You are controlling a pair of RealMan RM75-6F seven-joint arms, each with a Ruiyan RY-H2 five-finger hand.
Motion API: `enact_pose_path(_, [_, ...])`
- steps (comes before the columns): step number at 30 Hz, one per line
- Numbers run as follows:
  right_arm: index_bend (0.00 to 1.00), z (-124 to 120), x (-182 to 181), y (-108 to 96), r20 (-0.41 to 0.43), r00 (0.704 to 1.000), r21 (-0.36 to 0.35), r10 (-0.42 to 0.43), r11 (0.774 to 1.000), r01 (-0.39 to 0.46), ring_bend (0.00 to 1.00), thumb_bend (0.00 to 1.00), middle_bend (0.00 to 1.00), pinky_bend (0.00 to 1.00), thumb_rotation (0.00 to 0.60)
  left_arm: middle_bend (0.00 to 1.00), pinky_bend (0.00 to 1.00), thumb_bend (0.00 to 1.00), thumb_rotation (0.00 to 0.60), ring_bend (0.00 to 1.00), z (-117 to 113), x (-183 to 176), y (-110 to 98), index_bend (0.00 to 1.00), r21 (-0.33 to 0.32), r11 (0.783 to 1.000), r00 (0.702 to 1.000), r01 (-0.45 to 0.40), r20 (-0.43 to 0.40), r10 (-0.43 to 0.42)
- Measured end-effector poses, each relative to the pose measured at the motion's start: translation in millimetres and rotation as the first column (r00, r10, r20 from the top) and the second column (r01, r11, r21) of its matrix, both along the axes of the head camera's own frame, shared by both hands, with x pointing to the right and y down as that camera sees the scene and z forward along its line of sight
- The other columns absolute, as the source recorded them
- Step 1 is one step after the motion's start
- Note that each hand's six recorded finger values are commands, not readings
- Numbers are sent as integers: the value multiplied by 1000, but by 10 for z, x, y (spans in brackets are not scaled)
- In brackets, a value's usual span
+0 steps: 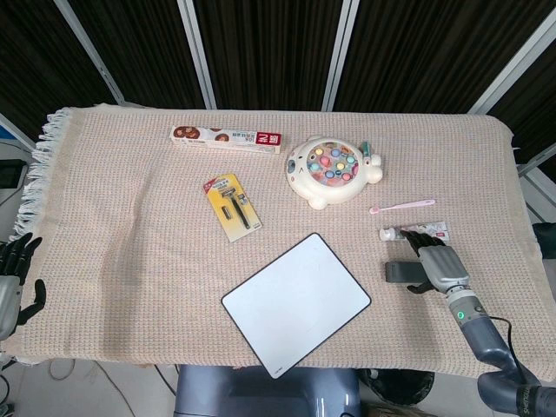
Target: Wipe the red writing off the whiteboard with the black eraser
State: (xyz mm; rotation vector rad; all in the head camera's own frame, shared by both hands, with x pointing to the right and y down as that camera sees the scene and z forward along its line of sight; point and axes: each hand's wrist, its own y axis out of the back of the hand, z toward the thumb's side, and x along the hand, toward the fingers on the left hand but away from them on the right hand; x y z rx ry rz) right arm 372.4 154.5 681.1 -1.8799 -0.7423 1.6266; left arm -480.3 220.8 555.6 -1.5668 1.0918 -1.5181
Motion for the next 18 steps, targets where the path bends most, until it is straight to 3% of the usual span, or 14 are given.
enact_pose_path(3, [0, -92, -5, -38, 1, 1000, 33, -3, 999, 3, 9, 60, 0, 137, 600, 0, 52, 599, 600, 34, -1, -2, 0, 52, 0, 1000, 1000, 0, 0, 0])
enact_pose_path(9, [0, -474, -17, -100, 31, 1000, 173, 4, 985, -9, 8, 60, 0, 137, 600, 0, 52, 599, 600, 34, -2, -2, 2, 52, 0, 1000, 1000, -2, 3, 2])
enact_pose_path(14, [0, -924, 97, -40, 28, 999, 319, 21, 947, -29, 8, 60, 0, 136, 600, 0, 52, 599, 600, 34, -1, 7, 6, 53, -1, 1000, 1000, -5, 2, 5])
enact_pose_path(18, [0, -1229, 231, 147, -9, 999, 405, 41, 914, -34, 7, 60, 0, 136, 600, 0, 52, 599, 600, 34, 2, 18, 10, 53, -3, 1000, 1000, -6, -1, 6])
